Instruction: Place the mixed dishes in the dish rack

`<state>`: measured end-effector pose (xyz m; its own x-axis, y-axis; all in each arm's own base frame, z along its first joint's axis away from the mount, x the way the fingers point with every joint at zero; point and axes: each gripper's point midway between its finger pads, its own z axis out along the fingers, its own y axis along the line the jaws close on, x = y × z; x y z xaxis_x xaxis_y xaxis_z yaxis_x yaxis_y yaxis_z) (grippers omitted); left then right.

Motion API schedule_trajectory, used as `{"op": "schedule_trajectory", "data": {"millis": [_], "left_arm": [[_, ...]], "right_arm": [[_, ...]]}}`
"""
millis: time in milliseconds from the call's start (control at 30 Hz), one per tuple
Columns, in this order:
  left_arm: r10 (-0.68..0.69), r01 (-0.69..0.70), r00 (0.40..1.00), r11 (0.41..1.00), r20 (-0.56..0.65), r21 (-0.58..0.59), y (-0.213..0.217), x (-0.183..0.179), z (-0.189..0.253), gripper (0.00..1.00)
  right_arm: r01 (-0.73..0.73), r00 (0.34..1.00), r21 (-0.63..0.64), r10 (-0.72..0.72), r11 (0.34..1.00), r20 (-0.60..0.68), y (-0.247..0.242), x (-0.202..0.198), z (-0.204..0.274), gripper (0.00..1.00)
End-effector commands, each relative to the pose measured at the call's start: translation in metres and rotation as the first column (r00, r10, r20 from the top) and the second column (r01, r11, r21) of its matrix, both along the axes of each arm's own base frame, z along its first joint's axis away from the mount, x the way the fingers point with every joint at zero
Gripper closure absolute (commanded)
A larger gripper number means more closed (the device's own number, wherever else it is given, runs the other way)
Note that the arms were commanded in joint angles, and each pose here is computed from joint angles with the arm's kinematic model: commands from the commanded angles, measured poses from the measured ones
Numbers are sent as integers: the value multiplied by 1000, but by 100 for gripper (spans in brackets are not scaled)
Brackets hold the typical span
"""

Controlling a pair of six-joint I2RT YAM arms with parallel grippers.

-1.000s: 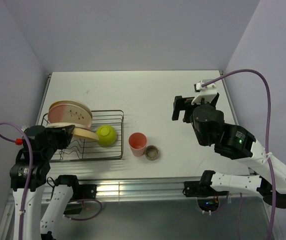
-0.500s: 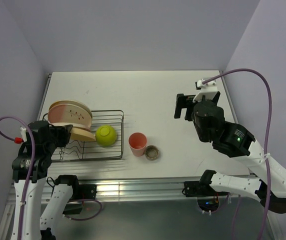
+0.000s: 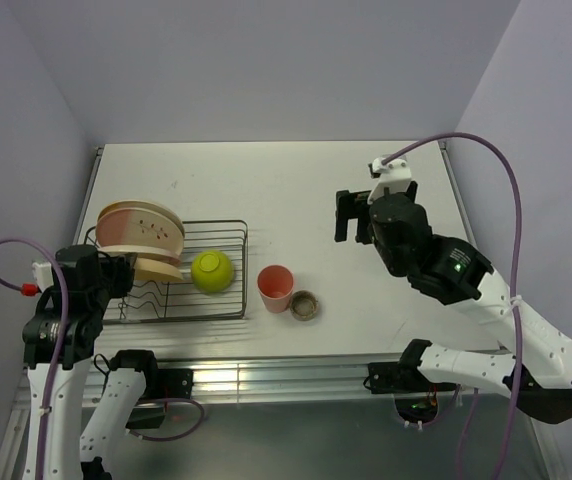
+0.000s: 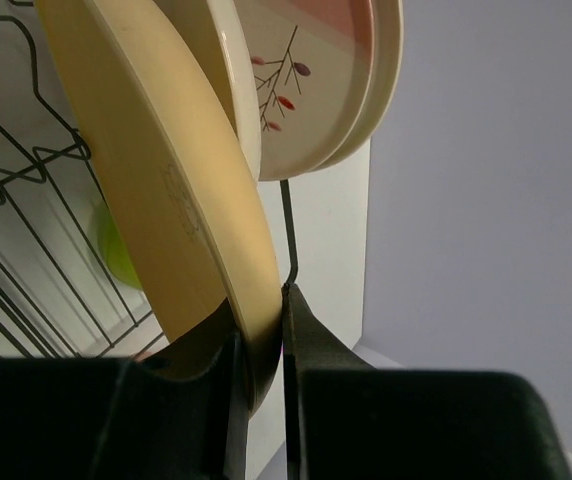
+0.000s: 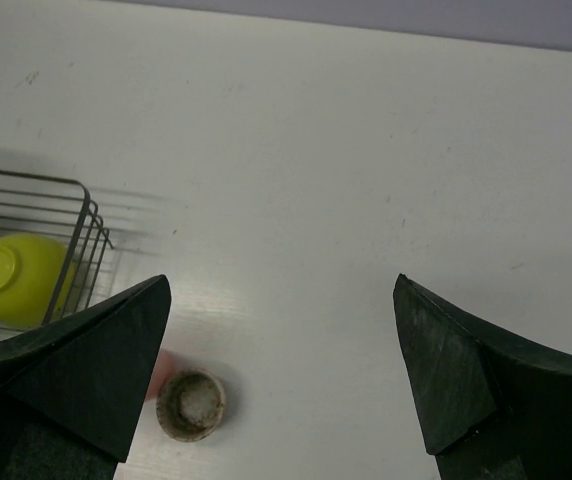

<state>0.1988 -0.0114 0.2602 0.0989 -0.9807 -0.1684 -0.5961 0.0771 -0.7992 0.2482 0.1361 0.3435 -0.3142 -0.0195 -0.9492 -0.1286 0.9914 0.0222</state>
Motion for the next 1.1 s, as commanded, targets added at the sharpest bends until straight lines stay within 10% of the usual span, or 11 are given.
{"op": "schedule_trajectory", "data": {"millis": [0, 167, 567, 1067], "left_arm": [[56, -44, 984, 996, -167, 73, 15, -21, -35, 100], [106, -94, 974, 993, -199, 70, 21, -24, -47, 95], [102, -80, 950, 993, -294, 87, 21, -24, -68, 2], [-124, 128, 979, 992, -162, 11, -15, -9, 11, 1]], "right_arm": [[-44, 997, 34, 46, 998, -64, 14, -3, -9, 0], [-110, 983, 24, 112, 994, -146, 31, -6, -28, 0], [-283, 876, 29, 270, 959, -400, 75, -23, -90, 0], [-338, 750, 149, 362, 929, -554, 105, -40, -141, 3]]}}
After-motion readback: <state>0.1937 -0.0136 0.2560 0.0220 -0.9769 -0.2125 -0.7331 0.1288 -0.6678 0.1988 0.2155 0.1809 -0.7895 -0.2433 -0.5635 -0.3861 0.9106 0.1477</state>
